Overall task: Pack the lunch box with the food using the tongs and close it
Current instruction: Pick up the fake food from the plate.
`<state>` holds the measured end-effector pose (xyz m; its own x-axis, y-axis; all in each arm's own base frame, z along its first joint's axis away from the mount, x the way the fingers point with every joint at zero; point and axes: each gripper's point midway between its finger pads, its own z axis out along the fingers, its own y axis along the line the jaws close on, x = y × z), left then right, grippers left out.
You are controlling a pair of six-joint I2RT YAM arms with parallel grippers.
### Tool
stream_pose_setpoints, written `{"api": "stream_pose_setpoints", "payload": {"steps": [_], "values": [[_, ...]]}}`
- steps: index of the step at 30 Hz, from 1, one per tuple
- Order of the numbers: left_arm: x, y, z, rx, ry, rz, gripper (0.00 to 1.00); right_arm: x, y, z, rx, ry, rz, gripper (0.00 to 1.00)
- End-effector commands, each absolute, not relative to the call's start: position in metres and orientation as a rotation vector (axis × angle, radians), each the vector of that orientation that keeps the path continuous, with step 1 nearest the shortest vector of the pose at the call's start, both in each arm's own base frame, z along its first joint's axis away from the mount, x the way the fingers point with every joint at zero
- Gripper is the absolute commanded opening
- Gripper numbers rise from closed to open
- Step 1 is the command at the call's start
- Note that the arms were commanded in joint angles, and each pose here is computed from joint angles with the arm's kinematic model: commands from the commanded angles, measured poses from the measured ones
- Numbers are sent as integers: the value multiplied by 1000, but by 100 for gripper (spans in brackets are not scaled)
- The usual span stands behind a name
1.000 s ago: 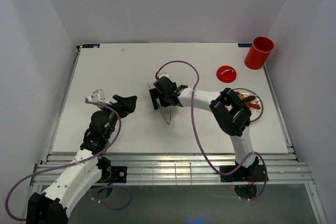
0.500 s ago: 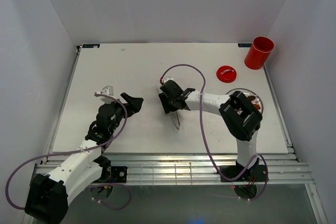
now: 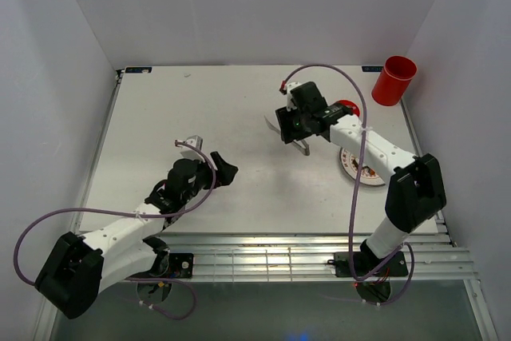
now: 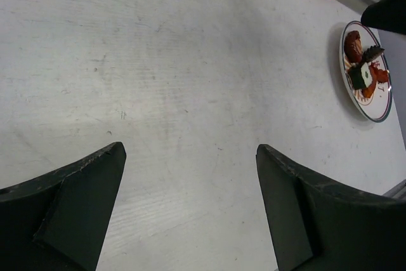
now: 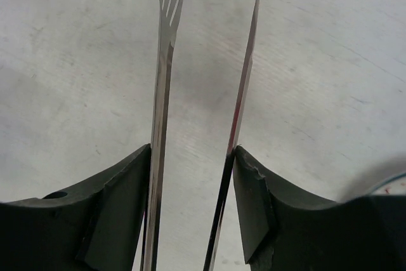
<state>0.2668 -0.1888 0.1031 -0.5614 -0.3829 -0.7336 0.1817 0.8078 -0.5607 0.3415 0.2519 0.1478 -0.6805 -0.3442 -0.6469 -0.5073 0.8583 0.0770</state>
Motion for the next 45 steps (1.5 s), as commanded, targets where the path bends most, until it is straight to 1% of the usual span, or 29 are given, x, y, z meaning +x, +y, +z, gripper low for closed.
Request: {"api": "stream_pose_setpoints", "payload": {"steps": [1, 4, 7, 10, 22, 27, 31, 34, 37, 45], "values": [[275, -189, 132, -90, 1934, -717, 94, 337, 227, 172, -618, 2386, 342, 57], [276, -183, 144, -79, 1878, -687, 94, 340, 201, 184, -544, 2385, 306, 57], [278, -170, 148, -112, 1842, -631, 94, 347, 156, 194, -377, 2387, 243, 55], [282, -163, 146, -126, 1836, -579, 94, 339, 123, 199, -245, 2374, 184, 55], [281, -166, 149, -127, 1837, -602, 94, 307, 47, 199, 148, 2378, 49, 52], [284, -168, 141, -127, 1865, -588, 94, 295, 27, 204, 311, 2329, 32, 52], [285, -167, 137, -126, 1876, -571, 94, 281, 19, 189, 377, 2371, 20, 51], [284, -165, 141, -130, 1863, -577, 94, 267, 27, 183, 321, 2411, 79, 50], [280, -166, 143, -132, 1851, -600, 94, 251, 29, 174, 311, 2459, 87, 50], [278, -171, 141, -125, 1866, -628, 95, 229, 31, 163, 363, 2466, 127, 51]]}}
